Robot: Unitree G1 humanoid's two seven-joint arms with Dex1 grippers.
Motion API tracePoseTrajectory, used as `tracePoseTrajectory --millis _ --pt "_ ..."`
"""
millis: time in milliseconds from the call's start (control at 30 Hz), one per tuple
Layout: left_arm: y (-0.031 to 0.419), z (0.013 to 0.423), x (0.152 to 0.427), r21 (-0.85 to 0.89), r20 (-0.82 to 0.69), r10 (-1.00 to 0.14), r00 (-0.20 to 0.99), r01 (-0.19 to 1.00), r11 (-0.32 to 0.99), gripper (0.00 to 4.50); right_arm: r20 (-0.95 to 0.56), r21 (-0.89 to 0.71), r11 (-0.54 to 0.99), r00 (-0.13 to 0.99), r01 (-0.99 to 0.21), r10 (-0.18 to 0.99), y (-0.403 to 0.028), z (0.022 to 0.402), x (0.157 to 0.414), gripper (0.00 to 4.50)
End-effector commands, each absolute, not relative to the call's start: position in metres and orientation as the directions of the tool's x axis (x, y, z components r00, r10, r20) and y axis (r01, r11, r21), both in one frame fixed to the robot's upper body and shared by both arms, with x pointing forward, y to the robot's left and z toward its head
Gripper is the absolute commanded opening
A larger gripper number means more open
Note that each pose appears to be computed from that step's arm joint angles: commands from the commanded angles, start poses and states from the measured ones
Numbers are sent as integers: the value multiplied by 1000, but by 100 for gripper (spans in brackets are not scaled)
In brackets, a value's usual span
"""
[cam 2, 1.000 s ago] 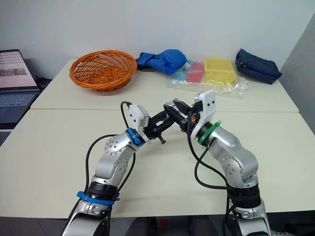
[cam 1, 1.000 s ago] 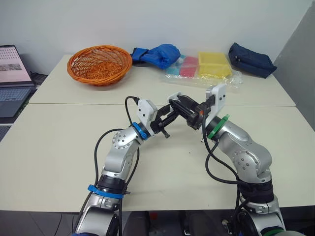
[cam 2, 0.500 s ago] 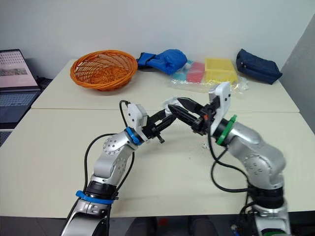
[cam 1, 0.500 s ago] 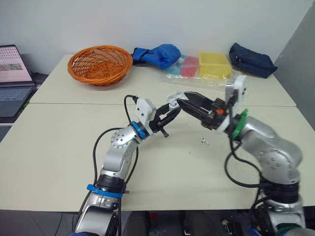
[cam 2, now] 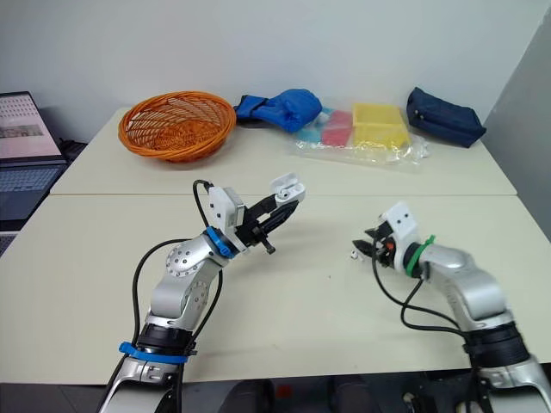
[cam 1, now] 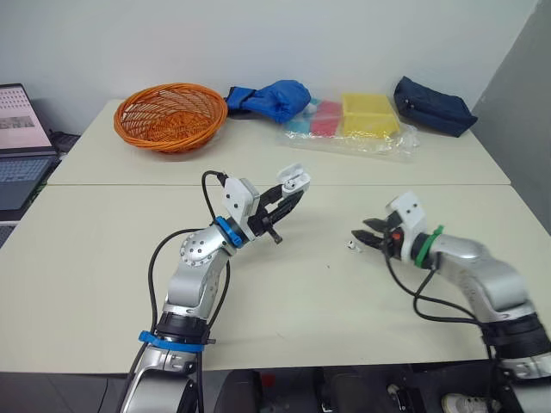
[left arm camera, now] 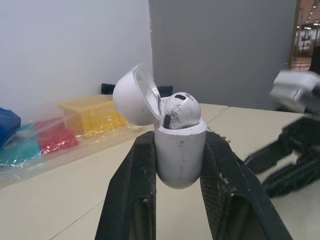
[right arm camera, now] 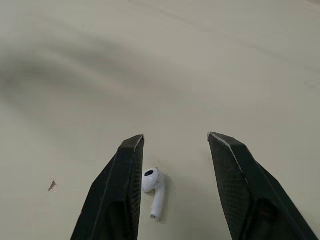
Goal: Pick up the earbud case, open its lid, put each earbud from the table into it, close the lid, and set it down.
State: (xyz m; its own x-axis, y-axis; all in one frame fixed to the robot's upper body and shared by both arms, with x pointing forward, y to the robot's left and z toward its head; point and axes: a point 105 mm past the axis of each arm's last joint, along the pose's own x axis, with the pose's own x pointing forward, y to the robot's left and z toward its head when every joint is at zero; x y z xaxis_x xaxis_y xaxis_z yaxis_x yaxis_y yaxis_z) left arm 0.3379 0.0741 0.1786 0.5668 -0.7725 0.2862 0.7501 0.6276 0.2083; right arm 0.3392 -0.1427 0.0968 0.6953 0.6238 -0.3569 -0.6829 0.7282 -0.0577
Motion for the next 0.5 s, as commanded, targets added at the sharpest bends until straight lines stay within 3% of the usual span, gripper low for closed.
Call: tracePoseTrajectory --millis 33,500 --pt "72 194 332 243 329 -772 544 741 626 80 -311 -129 712 710 -690 632 -144 109 345 208" --pt "72 195 330 241 328 -770 547 740 628 80 -387 -131 676 665 -726 639 -138 89 332 208"
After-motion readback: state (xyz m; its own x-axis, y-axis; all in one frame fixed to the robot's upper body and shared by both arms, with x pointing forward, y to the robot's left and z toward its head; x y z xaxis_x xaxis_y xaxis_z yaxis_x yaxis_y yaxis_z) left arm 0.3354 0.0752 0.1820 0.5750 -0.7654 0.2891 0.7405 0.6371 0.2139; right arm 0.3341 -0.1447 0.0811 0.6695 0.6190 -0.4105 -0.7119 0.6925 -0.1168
